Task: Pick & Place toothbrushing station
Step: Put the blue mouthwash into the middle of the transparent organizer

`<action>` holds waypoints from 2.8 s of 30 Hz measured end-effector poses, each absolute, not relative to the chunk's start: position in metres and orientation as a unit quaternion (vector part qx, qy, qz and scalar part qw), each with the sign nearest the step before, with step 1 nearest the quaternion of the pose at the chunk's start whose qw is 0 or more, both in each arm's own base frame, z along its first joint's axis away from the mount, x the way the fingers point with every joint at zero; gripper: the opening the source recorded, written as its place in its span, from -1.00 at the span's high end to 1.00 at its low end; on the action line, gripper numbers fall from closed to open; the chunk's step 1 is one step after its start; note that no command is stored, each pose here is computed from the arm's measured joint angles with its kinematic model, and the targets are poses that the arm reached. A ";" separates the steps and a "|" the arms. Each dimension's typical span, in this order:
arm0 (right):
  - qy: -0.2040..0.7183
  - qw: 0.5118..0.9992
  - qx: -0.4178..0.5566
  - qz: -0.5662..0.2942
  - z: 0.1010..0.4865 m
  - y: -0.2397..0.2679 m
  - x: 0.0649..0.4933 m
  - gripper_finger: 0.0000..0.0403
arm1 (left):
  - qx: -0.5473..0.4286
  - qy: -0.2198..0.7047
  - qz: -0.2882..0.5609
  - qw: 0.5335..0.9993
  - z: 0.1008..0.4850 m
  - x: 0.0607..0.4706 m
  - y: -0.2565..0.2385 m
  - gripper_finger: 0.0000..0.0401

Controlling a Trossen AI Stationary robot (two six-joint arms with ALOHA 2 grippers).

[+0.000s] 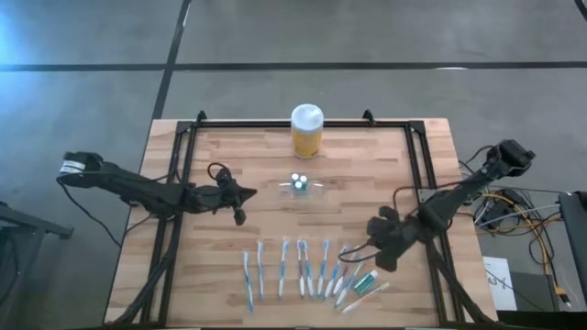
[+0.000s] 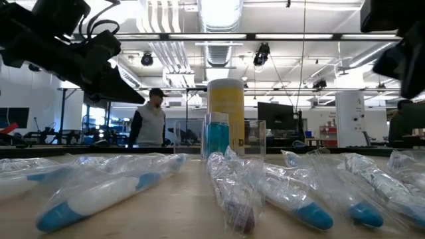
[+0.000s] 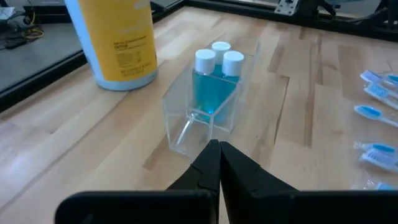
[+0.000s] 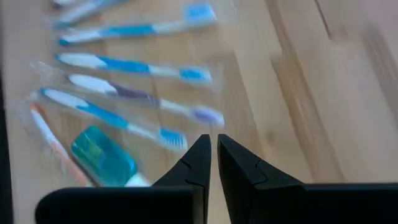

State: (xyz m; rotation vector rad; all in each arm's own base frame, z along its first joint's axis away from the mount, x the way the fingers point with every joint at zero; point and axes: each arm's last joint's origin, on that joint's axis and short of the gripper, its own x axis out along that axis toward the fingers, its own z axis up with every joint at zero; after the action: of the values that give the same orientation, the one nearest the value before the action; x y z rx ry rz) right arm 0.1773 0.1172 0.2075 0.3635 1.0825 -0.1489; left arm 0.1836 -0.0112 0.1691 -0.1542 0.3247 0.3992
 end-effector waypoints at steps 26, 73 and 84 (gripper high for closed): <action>0.606 0.783 0.106 0.088 0.183 0.233 0.250 0.86 | -0.068 0.165 0.195 0.964 0.168 0.184 -0.011 0.96; 0.676 0.707 0.074 -0.197 0.147 0.193 0.183 0.86 | -0.064 0.170 0.193 0.964 0.167 0.184 -0.011 0.96; 0.652 0.738 0.007 -0.175 0.147 0.173 0.205 0.86 | -0.064 0.170 0.194 0.964 0.167 0.184 -0.011 0.96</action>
State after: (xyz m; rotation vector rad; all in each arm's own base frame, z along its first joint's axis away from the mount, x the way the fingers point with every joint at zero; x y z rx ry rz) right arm 0.2053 0.1729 0.1468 0.0162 1.4316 -0.3839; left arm 0.1836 -0.0113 0.1672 -0.1295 0.3443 0.3919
